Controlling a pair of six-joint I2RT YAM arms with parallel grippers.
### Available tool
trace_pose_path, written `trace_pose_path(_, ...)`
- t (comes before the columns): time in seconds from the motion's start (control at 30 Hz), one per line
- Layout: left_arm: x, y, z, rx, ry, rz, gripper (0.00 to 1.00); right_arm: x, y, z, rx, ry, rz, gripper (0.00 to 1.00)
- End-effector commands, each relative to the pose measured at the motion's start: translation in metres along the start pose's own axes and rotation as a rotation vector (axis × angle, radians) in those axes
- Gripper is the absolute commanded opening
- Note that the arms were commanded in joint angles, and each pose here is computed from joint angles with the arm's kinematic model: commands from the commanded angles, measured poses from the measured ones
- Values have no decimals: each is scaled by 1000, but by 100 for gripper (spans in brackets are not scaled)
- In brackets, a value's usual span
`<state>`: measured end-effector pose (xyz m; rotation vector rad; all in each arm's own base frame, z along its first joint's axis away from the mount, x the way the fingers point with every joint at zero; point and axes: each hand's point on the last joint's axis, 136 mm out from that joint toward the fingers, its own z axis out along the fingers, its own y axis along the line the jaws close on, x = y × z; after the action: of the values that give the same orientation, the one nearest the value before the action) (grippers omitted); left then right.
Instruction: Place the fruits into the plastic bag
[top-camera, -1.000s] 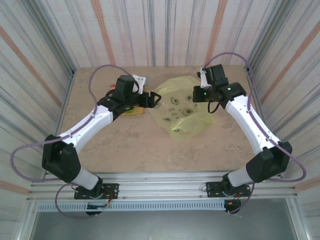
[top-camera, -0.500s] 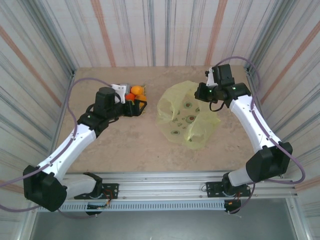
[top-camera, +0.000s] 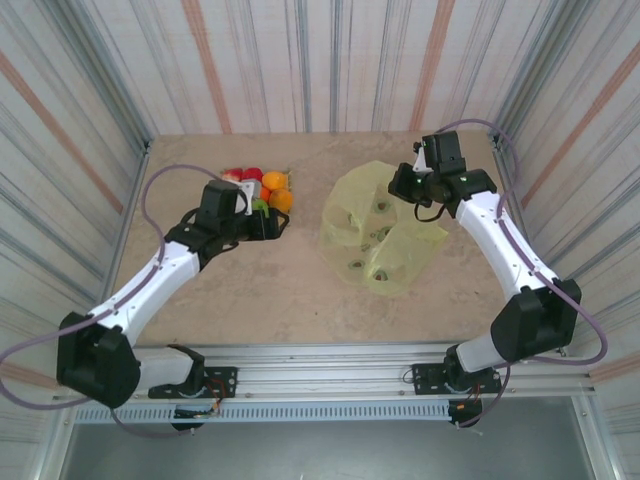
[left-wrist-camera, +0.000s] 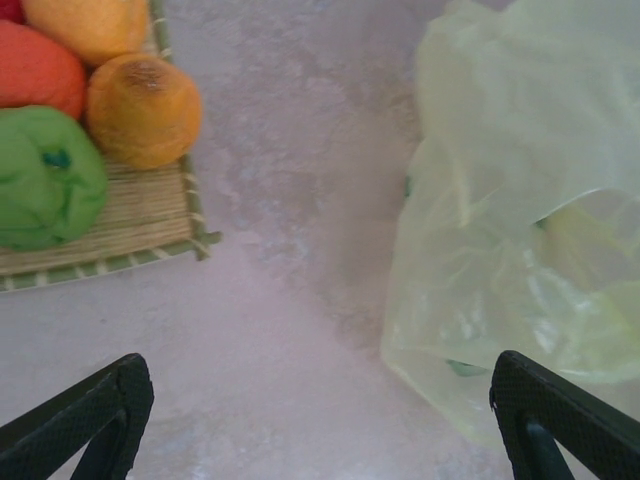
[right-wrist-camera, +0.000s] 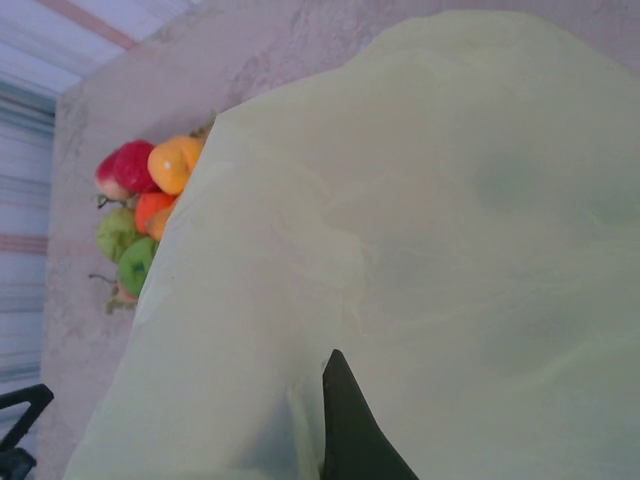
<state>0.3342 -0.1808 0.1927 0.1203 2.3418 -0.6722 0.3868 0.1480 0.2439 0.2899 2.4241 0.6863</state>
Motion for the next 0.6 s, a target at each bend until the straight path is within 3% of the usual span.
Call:
trace_pose_path(0.0,-18,21,-1,-74,-12,-9,91,-5,-4,16,11,-28,63,0)
trace_pose_path(0.3,-29,81,-3,-168,-24,-149,89,-13,-25,41,91,-17,47,0)
trace_pose_path(0.57,-28,92,22,-305,130,9,89,-2,-34,60,129,73,-19,0)
